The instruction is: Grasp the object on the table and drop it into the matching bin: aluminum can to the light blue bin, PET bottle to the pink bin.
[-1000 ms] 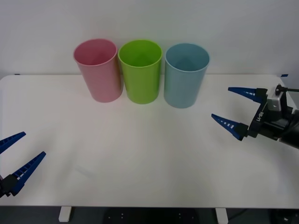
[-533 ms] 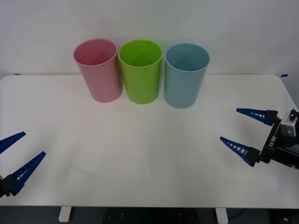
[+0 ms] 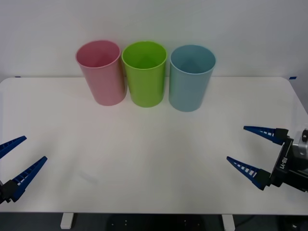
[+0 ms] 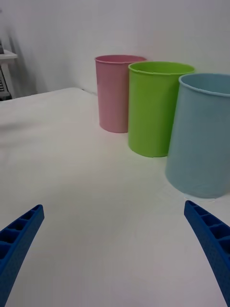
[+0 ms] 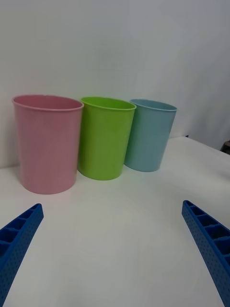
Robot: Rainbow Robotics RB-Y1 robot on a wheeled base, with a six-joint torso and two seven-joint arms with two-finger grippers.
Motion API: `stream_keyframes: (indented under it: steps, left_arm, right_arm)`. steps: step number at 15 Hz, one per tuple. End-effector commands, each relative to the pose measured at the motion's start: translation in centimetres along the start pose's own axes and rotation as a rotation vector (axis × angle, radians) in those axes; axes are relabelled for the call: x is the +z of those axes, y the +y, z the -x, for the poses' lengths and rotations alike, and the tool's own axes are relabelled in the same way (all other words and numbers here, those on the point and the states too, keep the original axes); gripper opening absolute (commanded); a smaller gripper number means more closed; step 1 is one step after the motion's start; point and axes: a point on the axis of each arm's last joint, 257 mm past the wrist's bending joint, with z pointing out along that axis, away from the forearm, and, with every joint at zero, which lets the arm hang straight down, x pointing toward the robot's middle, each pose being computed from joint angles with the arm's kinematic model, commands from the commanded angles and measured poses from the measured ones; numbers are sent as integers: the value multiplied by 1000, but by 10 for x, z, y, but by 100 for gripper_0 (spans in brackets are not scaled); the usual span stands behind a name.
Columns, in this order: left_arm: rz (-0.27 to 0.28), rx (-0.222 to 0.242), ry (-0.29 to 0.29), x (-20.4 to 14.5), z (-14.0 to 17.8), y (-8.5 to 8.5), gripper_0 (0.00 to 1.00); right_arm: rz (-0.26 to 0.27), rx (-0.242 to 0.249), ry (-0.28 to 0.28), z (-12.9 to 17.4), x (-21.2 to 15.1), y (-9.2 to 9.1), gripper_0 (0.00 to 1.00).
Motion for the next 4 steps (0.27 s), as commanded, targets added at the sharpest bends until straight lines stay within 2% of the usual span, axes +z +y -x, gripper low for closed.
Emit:
stream_keyframes:
  steps: [1, 4]
  left_arm:
    - [0, 0, 0, 0, 0, 0, 100]
    - [0, 0, 0, 0, 0, 0, 100]
  right_arm:
    - [10, 19, 8, -7, 0, 9, 100]
    - [10, 19, 8, -7, 0, 9, 100]
